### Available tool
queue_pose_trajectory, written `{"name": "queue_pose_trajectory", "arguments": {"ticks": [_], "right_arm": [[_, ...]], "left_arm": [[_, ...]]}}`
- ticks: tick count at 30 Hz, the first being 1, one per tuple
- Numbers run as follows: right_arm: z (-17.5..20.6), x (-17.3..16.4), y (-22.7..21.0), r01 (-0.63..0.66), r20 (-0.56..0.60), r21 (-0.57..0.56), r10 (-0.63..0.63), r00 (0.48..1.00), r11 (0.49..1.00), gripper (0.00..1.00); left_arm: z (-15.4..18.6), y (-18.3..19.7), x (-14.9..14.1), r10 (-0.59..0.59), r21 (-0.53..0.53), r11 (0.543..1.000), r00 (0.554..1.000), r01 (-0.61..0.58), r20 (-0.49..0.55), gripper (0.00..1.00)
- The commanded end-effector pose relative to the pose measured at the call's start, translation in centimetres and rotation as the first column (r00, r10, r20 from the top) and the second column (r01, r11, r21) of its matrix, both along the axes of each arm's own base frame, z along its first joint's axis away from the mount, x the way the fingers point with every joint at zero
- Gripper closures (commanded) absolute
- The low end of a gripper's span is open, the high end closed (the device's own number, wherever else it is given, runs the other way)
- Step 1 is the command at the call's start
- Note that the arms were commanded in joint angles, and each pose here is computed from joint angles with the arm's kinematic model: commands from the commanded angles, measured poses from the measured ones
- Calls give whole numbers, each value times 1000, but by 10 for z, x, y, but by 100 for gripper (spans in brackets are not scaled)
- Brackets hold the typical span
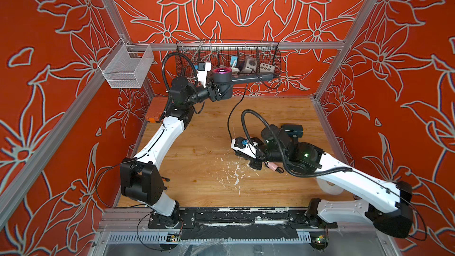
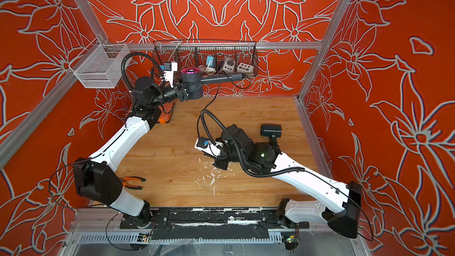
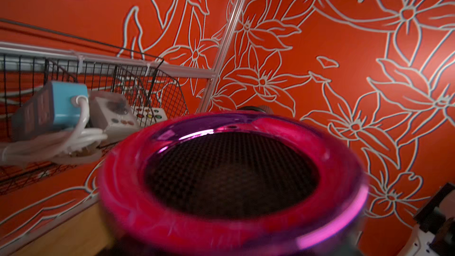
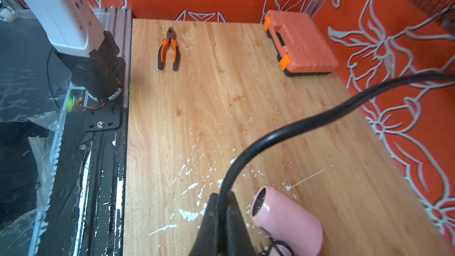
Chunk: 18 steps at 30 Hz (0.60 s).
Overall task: Wrap the cord around the hair dryer
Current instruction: Wrap the power cord around the hair dryer.
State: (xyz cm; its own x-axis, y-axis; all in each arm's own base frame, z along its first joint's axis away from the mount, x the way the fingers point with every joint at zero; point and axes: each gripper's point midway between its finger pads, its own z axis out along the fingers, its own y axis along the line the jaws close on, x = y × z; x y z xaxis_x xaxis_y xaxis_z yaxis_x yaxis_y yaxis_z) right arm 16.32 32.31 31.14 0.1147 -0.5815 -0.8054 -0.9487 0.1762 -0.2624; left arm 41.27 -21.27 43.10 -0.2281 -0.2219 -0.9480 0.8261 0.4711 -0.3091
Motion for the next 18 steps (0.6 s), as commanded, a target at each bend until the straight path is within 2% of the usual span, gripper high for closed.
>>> {"name": "queue_pose_trajectory", "arguments": {"ticks": [1, 9, 13, 18], "right_arm": [[17, -3, -39, 27, 99, -134, -13, 995, 991, 100], [77, 32, -81, 200, 351, -196, -122, 928, 960, 100], [95, 54, -91, 262, 415, -226, -150, 897, 938, 100], [122, 62, -93, 253, 450, -238, -124, 884, 938, 100]], "left_arm": [[-21, 4, -16, 30, 175, 984, 998, -41, 62, 100], [-68, 2, -48, 6, 325, 946, 1000, 4, -29, 100], [-77, -4, -71, -47, 366, 928, 997, 65, -57, 100], [-86, -10, -86, -71, 389, 917, 996, 89, -59, 100]]}}
